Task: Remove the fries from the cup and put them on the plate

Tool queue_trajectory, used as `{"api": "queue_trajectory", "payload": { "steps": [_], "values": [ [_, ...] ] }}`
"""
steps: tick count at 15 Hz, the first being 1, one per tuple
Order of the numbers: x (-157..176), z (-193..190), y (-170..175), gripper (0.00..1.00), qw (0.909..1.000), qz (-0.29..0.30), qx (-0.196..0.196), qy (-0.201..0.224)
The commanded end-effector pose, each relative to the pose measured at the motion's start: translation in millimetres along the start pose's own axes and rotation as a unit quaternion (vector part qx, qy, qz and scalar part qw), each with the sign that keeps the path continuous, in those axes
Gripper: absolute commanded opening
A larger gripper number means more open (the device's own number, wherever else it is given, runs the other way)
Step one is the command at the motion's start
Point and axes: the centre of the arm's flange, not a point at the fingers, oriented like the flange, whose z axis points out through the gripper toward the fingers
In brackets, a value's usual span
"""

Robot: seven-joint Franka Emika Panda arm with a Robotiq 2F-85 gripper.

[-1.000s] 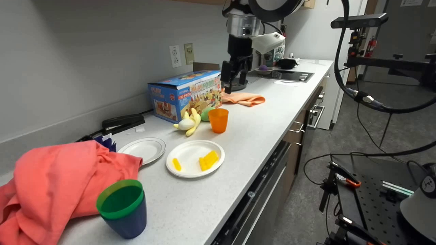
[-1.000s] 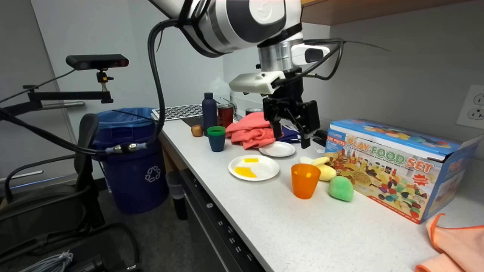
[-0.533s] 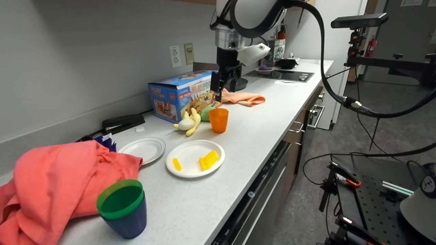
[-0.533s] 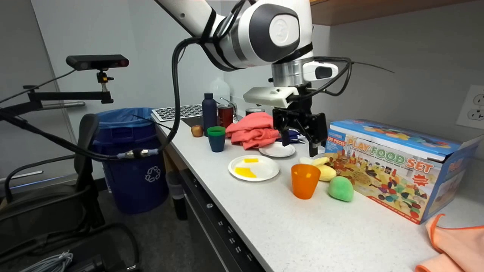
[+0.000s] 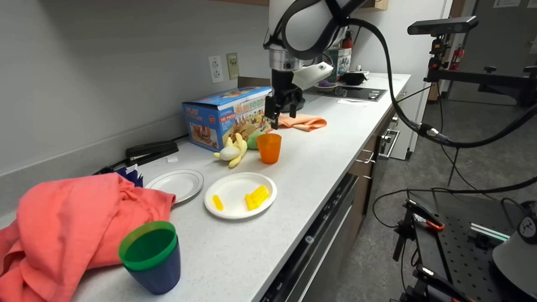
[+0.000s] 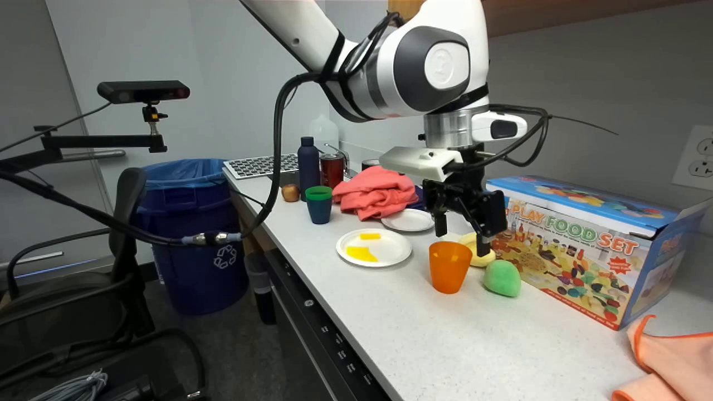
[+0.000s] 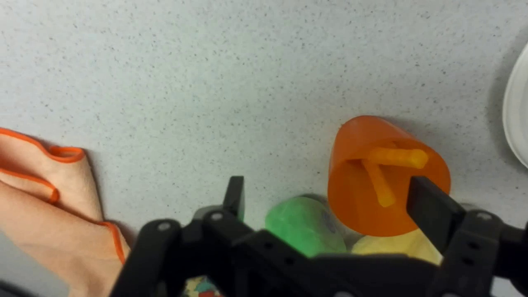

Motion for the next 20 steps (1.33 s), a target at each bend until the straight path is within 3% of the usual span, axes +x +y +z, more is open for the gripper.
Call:
{"api": "queue_trajectory", "payload": {
  "steps": [1, 13, 20],
  "values": [
    [15.2, 14.0, 2.1, 1.0, 0.9995, 0.031, -0.007, -0.002],
    [11.9, 24.2, -2.1, 1.0, 0.9992, 0.038, -0.005, -0.007],
    [31.1, 50.5, -2.9, 1.0, 0.9974, 0.072, 0.002, 0.001]
  ]
}}
